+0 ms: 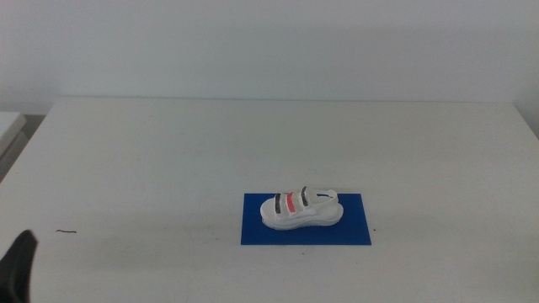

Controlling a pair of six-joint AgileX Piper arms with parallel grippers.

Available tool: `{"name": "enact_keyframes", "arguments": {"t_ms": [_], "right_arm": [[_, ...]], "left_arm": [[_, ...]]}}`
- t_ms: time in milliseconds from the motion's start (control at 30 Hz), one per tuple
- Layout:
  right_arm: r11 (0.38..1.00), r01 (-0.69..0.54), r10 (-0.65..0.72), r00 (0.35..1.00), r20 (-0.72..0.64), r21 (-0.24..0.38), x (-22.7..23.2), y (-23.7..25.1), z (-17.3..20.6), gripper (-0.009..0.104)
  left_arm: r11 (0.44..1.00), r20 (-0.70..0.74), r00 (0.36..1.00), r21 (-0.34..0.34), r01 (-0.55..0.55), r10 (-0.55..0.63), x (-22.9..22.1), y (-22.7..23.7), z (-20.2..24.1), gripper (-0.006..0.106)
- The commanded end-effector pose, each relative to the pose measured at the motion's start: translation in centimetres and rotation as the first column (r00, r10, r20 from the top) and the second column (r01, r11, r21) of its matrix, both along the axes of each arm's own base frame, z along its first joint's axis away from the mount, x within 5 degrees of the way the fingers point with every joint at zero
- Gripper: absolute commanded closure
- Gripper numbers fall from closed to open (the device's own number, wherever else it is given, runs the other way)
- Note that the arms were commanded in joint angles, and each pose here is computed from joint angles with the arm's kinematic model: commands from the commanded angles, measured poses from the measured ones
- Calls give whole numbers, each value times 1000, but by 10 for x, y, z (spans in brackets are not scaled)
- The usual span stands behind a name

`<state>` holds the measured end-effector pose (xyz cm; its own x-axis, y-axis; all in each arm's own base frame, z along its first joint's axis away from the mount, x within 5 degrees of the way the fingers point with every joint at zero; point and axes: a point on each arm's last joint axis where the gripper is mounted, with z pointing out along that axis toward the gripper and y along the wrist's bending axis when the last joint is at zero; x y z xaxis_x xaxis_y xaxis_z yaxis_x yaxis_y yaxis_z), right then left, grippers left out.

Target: Use one arm to grab the shoe from the table and place it on the mat.

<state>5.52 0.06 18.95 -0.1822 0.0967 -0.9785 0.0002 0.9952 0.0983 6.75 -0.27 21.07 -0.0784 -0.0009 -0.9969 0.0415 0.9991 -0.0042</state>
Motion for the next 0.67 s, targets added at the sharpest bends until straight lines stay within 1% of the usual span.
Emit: {"name": "enact_keyframes", "arguments": {"t_ms": [0,67,100,500,533,633], "right_arm": [[1000,-1,1,1000,9,-10,0,0,0,16],[1000,-1,1,1000,9,-10,0,0,0,16],[1000,-1,1,1000,9,-10,0,0,0,16],[1000,-1,1,1000,9,-10,0,0,0,16],[1000,-1,1,1000,9,-10,0,0,0,16],[1000,-1,1,1000,9,-10,0,0,0,16]], "left_arm": [[999,106,994,-9,-31,31,-7,2,-1,7],[999,132,991,-12,-33,34,-11,2,0,7],[999,106,994,-11,-34,35,-11,2,-3,7],[999,116,993,-5,-34,34,-11,2,-2,7],[999,117,993,6,-34,34,-11,2,-2,7],[999,117,993,6,-34,34,-11,2,-2,7]]}}
